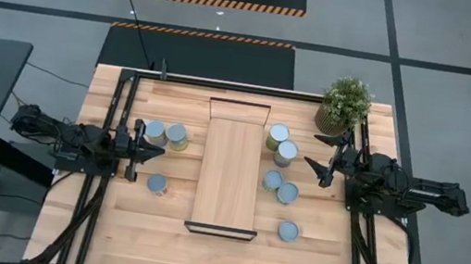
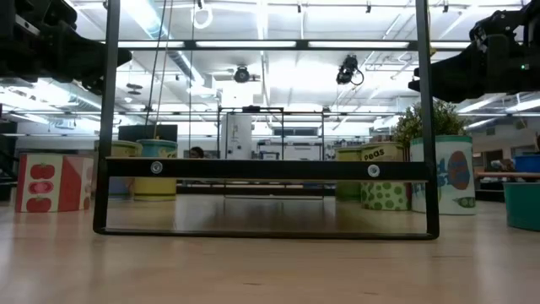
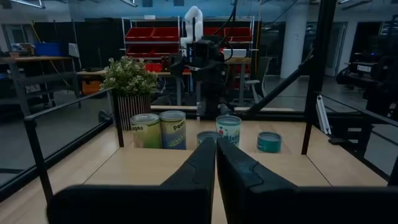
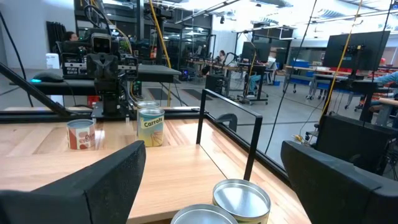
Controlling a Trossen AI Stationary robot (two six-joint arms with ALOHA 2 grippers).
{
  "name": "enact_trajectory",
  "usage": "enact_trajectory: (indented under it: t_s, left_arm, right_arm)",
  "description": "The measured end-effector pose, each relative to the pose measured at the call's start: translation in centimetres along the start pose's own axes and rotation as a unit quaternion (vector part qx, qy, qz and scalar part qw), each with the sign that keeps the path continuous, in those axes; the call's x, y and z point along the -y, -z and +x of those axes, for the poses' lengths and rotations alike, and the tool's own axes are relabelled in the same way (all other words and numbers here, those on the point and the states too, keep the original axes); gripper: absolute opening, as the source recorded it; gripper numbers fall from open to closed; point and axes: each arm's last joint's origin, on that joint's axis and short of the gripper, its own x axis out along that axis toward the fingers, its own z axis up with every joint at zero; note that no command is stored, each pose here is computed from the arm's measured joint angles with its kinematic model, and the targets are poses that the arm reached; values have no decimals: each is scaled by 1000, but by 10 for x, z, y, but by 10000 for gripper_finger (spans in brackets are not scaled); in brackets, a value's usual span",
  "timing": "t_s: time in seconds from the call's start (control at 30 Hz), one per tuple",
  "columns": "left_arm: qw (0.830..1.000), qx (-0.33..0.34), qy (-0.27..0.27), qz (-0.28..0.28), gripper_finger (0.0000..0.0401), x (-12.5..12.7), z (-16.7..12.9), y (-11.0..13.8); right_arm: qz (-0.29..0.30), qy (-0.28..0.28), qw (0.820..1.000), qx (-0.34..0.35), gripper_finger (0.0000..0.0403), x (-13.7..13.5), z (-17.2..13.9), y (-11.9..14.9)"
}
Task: Pick and place cans onto a shelf
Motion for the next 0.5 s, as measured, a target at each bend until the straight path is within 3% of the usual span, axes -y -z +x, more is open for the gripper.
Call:
enact_trajectory:
  t_s: [0.2, 0.4, 0.5]
  left_arm:
    - [999, 16, 0, -38, 23, 0, 0, -3]
    - [990, 132, -27, -49, 23, -4, -3, -27]
    - [986, 147, -56, -55, 23, -7, -4, -29]
  right_arm:
    - [0, 0, 1000, 0, 382, 0, 0, 0]
    - [1, 0, 1000, 2, 382, 0, 0, 0]
    - [34, 17, 998, 41, 382, 2, 0, -8]
